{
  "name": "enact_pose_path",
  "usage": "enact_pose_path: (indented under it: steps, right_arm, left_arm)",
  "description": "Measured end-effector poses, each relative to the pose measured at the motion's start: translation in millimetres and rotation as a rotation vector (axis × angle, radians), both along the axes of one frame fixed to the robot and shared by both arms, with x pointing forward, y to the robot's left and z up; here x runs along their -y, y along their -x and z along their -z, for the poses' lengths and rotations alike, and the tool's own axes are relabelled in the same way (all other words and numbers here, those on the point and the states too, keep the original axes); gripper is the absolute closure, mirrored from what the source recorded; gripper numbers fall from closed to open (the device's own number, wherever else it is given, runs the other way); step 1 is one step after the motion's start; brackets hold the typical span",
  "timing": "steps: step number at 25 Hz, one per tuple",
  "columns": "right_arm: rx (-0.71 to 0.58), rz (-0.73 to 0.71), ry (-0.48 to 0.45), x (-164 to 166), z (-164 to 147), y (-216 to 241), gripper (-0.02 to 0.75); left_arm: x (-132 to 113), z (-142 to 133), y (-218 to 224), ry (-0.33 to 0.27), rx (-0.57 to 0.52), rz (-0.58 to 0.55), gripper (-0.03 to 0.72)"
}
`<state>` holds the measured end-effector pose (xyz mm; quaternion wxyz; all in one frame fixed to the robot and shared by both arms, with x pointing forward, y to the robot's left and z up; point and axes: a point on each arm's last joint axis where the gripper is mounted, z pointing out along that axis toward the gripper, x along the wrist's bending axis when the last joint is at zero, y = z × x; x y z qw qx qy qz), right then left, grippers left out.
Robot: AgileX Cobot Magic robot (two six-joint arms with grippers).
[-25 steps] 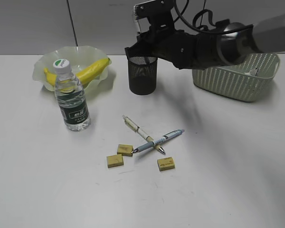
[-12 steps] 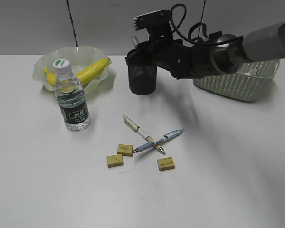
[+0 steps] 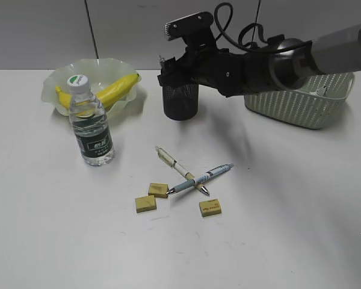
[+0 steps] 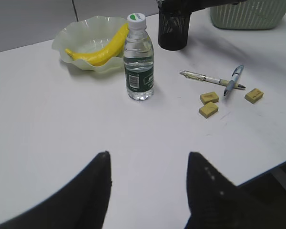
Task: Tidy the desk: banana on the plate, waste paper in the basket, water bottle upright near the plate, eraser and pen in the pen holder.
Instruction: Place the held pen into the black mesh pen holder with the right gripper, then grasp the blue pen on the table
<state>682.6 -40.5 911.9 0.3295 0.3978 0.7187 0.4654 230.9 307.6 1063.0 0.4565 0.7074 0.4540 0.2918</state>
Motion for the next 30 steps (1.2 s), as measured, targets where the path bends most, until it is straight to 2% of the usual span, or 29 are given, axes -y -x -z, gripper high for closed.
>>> enact_pose_path:
  steps: [5,8,12,17,22,27,30]
  right_arm:
    - [0.005,-0.014,-0.012,1,-29,4,0.196]
    - [-0.001,-0.045,0.011,1,-47,8,0.196]
    - [-0.015,-0.126,0.124,3,-69,18,0.196]
    - [-0.013,-0.212,0.318,11,-99,33,0.196]
    - [-0.030,-0.231,0.457,23,-121,44,0.196]
    - [-0.180,-0.186,0.560,37,-129,53,0.196]
    - [-0.273,-0.156,0.588,46,-136,63,0.196]
  left_arm:
    - [0,0,0,0.000,0.000,0.000,0.305]
    - [0,0,0,0.000,0.000,0.000,0.305]
    - [0,0,0,0.000,0.000,0.000,0.305]
    - [0,0,0,0.000,0.000,0.000,0.305]
    - [0,0,0,0.000,0.000,0.000,0.305]
    - [0,0,0,0.000,0.000,0.000,0.305]
    - [0,0,0,0.000,0.000,0.000,0.305]
